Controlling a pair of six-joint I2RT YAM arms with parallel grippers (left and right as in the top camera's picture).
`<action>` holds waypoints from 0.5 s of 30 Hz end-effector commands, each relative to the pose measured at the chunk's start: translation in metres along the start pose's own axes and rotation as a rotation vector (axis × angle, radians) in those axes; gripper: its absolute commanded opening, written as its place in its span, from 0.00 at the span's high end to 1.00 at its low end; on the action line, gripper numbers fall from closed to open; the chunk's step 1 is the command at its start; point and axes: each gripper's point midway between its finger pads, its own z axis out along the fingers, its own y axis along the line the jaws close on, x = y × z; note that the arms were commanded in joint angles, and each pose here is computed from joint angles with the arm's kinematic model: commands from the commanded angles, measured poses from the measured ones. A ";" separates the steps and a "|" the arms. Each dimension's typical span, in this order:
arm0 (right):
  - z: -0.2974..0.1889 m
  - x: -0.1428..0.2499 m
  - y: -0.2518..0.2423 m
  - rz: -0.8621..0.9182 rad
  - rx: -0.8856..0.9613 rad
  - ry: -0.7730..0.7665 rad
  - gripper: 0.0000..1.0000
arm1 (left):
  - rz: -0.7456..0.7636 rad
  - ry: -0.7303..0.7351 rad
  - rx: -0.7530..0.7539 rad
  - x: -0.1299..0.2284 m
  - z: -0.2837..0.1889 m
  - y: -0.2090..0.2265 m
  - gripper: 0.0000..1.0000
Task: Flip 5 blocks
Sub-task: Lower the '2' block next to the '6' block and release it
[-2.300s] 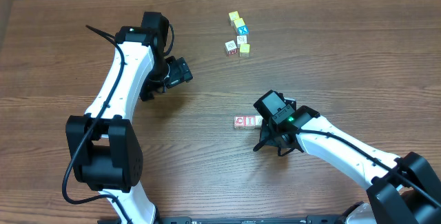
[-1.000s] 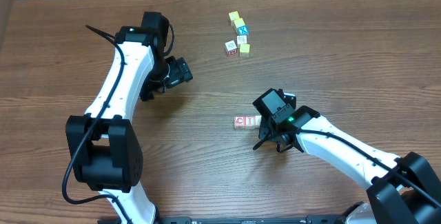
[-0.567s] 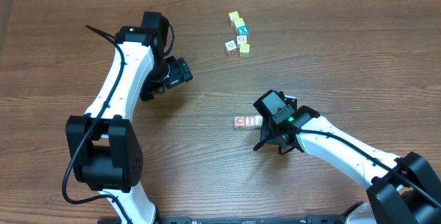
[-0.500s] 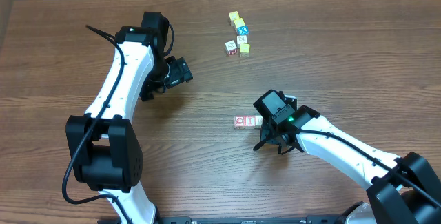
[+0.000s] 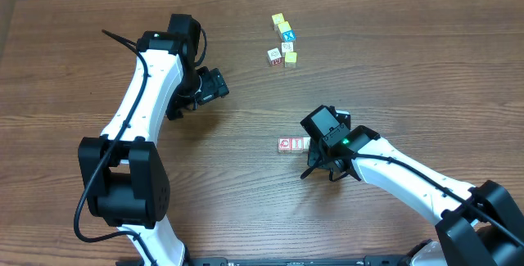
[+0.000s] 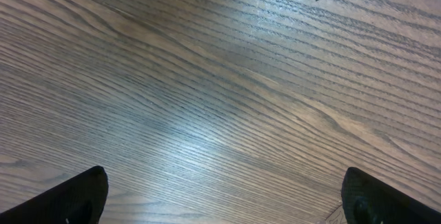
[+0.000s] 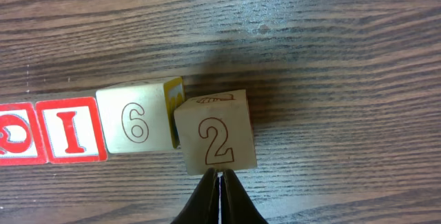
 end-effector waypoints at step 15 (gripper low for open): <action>0.006 -0.003 0.004 -0.062 -0.006 -0.019 0.94 | 0.011 -0.020 0.005 -0.003 -0.006 0.000 0.00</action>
